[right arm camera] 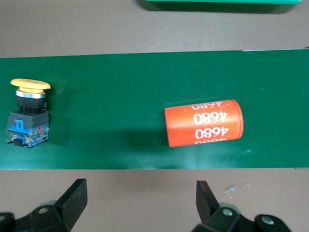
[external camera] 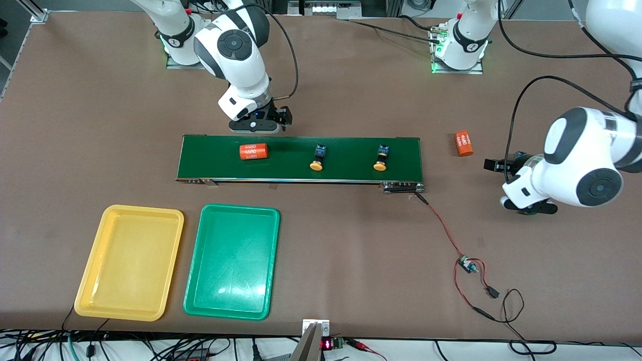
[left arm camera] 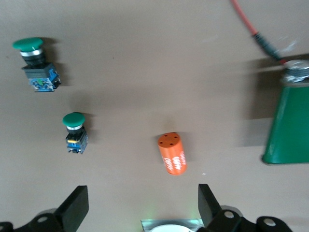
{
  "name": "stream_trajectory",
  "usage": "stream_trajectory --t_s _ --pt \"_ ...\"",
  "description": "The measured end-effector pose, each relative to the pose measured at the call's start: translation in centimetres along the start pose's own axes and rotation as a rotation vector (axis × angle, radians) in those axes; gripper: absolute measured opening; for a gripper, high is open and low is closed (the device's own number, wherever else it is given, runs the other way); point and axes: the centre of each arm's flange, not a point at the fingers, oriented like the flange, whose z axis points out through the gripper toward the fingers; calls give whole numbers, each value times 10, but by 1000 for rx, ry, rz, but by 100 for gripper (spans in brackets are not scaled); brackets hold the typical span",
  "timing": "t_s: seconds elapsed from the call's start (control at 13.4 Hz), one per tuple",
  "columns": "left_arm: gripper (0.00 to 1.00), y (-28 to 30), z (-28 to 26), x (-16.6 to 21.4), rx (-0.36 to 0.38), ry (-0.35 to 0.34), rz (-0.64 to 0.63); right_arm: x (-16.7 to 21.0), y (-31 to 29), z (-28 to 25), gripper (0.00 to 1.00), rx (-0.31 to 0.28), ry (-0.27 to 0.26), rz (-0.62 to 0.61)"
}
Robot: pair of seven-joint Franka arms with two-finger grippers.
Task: Sort buttons by color to trays
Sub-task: 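Grasp a belt yellow button with the right gripper while the left grasps the cylinder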
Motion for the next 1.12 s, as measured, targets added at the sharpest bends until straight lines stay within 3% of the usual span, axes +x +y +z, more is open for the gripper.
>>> stream_trajectory --t_s 0.37,0.67,1.05,1.12 --pt "100 27 100 -44 76 40 61 17 -15 13 100 4 2 15" --pt "100 43 164 -63 -54 35 19 26 -29 24 100 10 -1 32" --pt "97 41 201 -68 -80 67 -2 29 -38 35 100 10 -14 39" --pt "89 36 207 -67 -85 64 -12 29 -39 37 100 9 -14 49"
